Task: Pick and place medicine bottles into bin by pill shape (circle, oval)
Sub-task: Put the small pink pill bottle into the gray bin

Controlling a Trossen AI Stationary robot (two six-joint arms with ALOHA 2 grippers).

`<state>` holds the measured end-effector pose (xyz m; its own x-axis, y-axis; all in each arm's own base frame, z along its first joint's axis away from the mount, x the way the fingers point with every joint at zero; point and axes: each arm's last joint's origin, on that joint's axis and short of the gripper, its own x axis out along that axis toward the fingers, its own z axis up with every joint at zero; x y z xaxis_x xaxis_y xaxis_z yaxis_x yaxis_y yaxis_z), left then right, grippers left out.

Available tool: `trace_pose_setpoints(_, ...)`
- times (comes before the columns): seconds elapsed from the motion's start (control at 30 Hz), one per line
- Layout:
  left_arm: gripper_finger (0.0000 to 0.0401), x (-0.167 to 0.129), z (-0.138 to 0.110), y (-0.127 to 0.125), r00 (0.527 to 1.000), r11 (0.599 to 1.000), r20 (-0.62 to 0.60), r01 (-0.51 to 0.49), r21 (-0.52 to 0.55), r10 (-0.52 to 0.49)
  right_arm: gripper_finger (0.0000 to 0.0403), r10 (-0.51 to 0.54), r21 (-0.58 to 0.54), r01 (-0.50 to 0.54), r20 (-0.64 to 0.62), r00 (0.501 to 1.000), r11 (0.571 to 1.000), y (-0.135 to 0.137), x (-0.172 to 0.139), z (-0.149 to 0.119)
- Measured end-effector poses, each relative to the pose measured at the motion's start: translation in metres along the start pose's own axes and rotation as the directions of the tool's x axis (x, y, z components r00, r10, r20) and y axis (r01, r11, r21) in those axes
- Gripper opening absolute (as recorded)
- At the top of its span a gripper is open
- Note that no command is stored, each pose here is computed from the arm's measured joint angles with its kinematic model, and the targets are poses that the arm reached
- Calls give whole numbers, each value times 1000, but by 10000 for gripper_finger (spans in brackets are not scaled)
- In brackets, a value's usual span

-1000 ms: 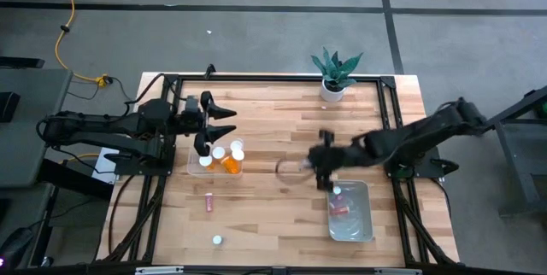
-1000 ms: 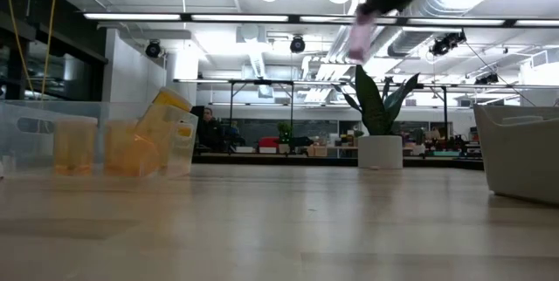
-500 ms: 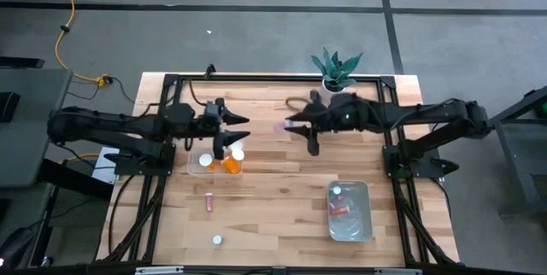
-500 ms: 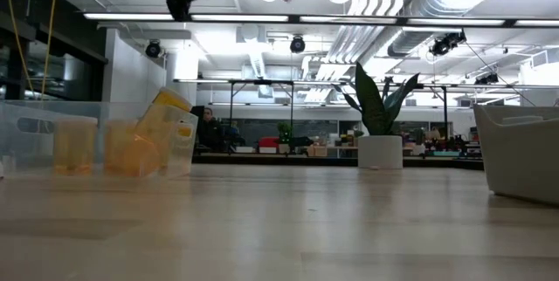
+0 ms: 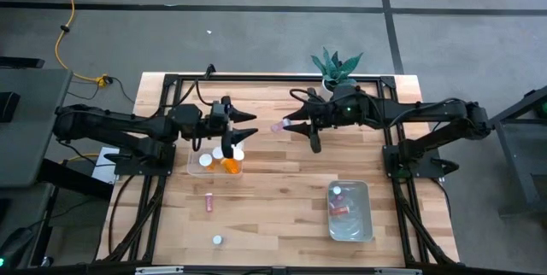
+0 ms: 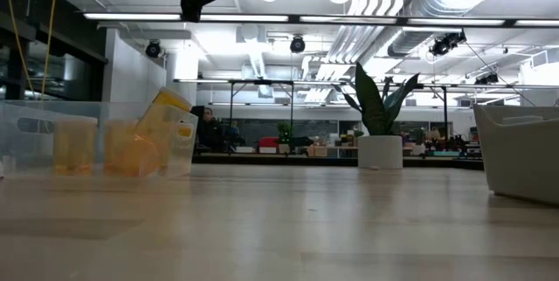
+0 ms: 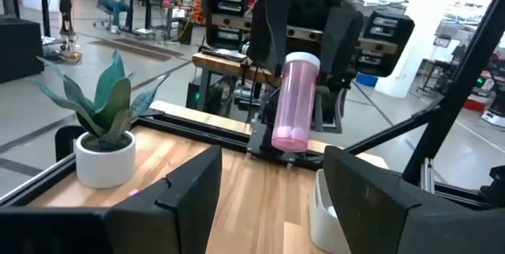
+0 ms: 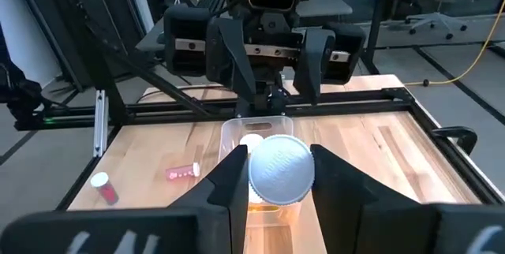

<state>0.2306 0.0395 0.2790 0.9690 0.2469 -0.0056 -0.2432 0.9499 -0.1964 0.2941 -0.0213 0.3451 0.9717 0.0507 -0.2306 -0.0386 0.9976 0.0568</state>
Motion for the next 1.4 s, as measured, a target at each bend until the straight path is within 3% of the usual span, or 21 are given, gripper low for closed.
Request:
trace_pose_setpoints(0.13,210,0,0,0,1000,1000,2,2,0,-2,95,74,89,-68,-67,995,994,4,-9,-3)
trace_pose_setpoints(0.23,210,0,0,0,1000,1000,0,10,0,-10,95,186,235,-128,-243,952,963,17,-24,-16)
trace_pose_setpoints(0.3,210,0,0,0,1000,1000,0,11,0,-11,95,255,340,-117,-397,882,933,32,-34,-30)
trace_pose_setpoints(0.4,210,0,0,0,1000,1000,0,11,0,-11,95,330,425,-53,-611,720,904,62,-50,-52)
trace_pose_setpoints(0.47,210,0,0,0,1000,1000,1,11,0,-11,95,340,420,-8,-722,602,907,85,-60,-65)
trace_pose_setpoints(0.57,210,0,0,0,1000,1000,2,11,18,-11,95,274,349,49,-808,522,936,116,-70,-78)
trace_pose_setpoints(0.73,210,0,2,-1,1000,1000,19,14,25,-14,95,143,233,124,-856,497,964,153,-75,-96)
trace_pose_setpoints(0.93,210,0,2,-1,1000,1000,19,14,19,-14,95,72,206,261,-894,443,943,154,-74,-151)
trace_pose_setpoints(1.1,210,0,2,-1,1000,1000,18,13,17,-13,95,150,322,236,-826,543,917,152,-73,-163)
trace_pose_setpoints(1.23,210,0,2,-1,1000,1000,19,12,17,-12,101,144,312,244,-836,529,918,150,-74,-171)
trace_pose_setpoints(1.4,210,0,2,-1,1000,1000,17,12,17,-12,159,131,313,282,-846,516,907,144,-72,-173)
